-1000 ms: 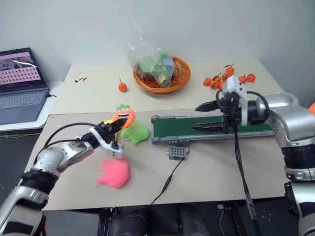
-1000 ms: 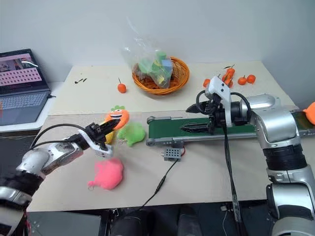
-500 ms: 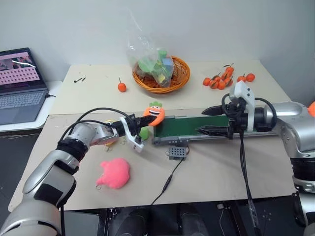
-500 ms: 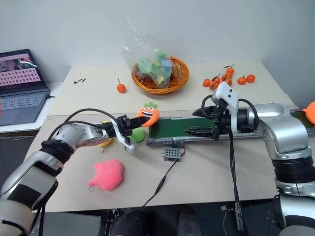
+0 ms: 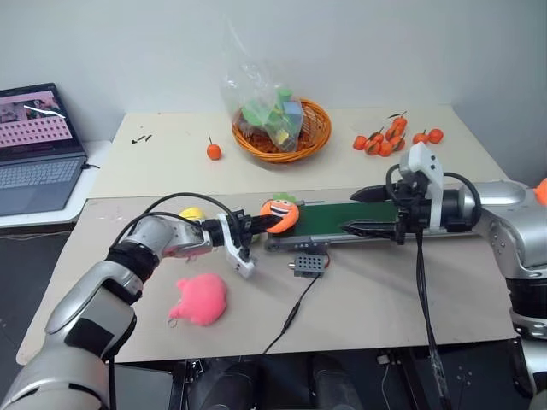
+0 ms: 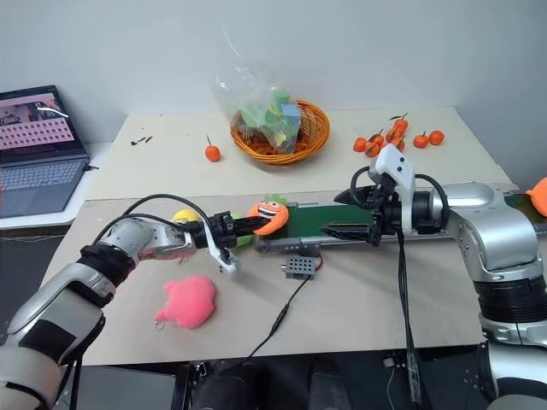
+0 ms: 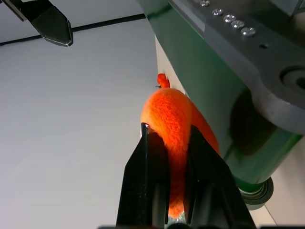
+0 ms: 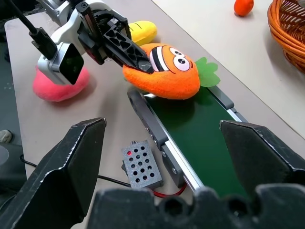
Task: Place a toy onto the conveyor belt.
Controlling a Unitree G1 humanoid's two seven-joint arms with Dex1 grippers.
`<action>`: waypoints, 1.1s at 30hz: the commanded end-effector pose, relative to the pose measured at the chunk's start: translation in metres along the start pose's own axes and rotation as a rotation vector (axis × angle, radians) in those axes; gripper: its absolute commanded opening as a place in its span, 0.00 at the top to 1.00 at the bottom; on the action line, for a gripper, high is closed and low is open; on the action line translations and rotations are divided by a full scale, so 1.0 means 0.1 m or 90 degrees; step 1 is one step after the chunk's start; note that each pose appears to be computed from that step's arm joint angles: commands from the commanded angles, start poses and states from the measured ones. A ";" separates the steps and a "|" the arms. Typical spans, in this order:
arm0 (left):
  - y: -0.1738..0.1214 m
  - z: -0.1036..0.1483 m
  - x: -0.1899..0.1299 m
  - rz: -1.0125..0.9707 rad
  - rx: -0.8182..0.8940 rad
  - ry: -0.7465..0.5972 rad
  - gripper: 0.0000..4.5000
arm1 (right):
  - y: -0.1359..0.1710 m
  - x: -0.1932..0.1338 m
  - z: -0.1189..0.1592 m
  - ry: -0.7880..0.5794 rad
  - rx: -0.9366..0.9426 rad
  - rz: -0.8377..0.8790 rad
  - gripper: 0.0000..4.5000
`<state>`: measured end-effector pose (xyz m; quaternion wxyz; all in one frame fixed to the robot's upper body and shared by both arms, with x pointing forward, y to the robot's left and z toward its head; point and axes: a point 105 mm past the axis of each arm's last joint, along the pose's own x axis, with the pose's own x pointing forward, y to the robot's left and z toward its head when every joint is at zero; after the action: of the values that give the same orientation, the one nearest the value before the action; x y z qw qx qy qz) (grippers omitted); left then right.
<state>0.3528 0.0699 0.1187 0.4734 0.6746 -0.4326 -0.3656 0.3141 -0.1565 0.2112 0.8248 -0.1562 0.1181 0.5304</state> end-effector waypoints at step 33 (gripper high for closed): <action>0.11 -0.47 -0.72 0.044 -1.014 0.141 0.27 | -0.09 -0.14 0.20 0.010 -0.061 -0.002 0.00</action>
<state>0.3657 0.1302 0.1264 0.8334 0.2770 -0.0533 -0.4753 0.3180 -0.1646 0.2188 0.8190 -0.1793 0.1273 0.5300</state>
